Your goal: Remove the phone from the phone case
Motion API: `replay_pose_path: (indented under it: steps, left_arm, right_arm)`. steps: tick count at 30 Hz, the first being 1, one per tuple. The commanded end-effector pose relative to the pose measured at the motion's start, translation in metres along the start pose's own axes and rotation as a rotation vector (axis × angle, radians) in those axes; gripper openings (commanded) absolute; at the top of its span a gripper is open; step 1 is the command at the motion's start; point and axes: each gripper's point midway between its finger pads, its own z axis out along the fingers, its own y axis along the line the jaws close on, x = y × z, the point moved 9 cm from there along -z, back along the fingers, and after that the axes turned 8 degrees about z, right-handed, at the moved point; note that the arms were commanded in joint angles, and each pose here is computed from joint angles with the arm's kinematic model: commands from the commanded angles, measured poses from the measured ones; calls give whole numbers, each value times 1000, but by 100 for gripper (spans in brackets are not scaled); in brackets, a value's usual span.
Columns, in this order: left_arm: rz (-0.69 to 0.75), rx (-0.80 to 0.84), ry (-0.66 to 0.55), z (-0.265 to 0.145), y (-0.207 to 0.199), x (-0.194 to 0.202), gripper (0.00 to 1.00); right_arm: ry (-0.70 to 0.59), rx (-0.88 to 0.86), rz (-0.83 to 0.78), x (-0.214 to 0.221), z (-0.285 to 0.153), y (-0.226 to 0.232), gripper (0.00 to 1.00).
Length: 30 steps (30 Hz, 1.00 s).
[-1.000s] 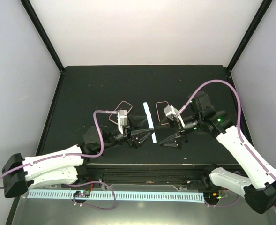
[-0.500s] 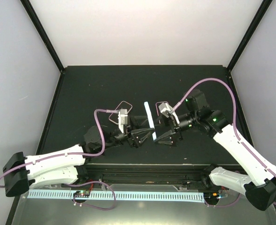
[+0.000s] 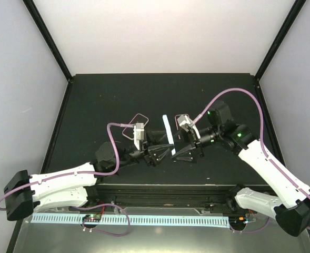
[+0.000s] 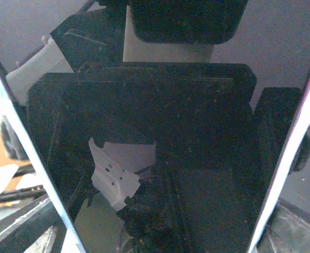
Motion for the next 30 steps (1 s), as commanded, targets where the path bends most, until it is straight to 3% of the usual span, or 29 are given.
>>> replay_pose_path:
  steps: [1, 5, 9, 19, 26, 30]
  left_arm:
    - [9, 22, -109, -3, -6, -18, 68]
    - [1, -15, -104, -5, -2, -15, 77]
    - [-39, -166, -83, -12, 11, -9, 99]
    - [-32, -627, 78, -43, 45, 10, 99]
    - [-52, -711, 223, -11, 57, 21, 98]
    - [-82, -633, 237, 15, 57, 24, 92]
  right_arm:
    - [-9, -25, -32, 0, 0, 5, 88]
    - [-9, 17, -33, 0, 0, 2, 81]
    - [-18, 143, -34, -1, -2, -5, 75]
    - [20, 686, -41, 15, -16, -54, 76]
    - [96, 858, -37, 24, -22, -73, 76]
    - [135, 910, -38, 26, -23, -76, 76]
